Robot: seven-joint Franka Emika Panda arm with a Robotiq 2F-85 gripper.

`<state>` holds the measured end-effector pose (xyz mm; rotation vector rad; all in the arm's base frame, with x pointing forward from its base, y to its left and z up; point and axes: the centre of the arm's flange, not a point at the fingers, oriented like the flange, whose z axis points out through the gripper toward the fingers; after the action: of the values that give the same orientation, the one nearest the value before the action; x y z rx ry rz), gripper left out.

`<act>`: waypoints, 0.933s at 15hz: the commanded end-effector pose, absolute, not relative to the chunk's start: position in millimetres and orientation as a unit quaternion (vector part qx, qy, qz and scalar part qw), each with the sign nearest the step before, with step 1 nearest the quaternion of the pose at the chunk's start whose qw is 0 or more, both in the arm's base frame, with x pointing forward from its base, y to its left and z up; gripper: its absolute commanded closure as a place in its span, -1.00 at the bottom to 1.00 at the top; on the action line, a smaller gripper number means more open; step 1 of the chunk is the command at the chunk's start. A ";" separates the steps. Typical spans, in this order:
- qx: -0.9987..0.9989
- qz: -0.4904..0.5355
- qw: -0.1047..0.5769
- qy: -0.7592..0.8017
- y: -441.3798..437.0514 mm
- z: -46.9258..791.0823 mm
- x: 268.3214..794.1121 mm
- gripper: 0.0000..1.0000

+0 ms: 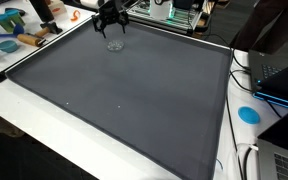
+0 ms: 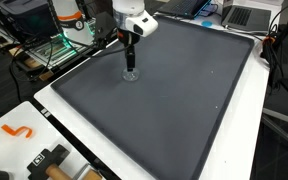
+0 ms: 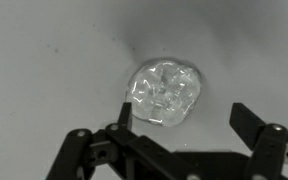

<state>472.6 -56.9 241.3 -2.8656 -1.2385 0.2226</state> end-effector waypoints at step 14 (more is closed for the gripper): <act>-0.908 0.021 -0.008 -0.418 -60.5 198.5 457.2 -0.98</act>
<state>462.0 -56.0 208.7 -2.8719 -1.3090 0.0978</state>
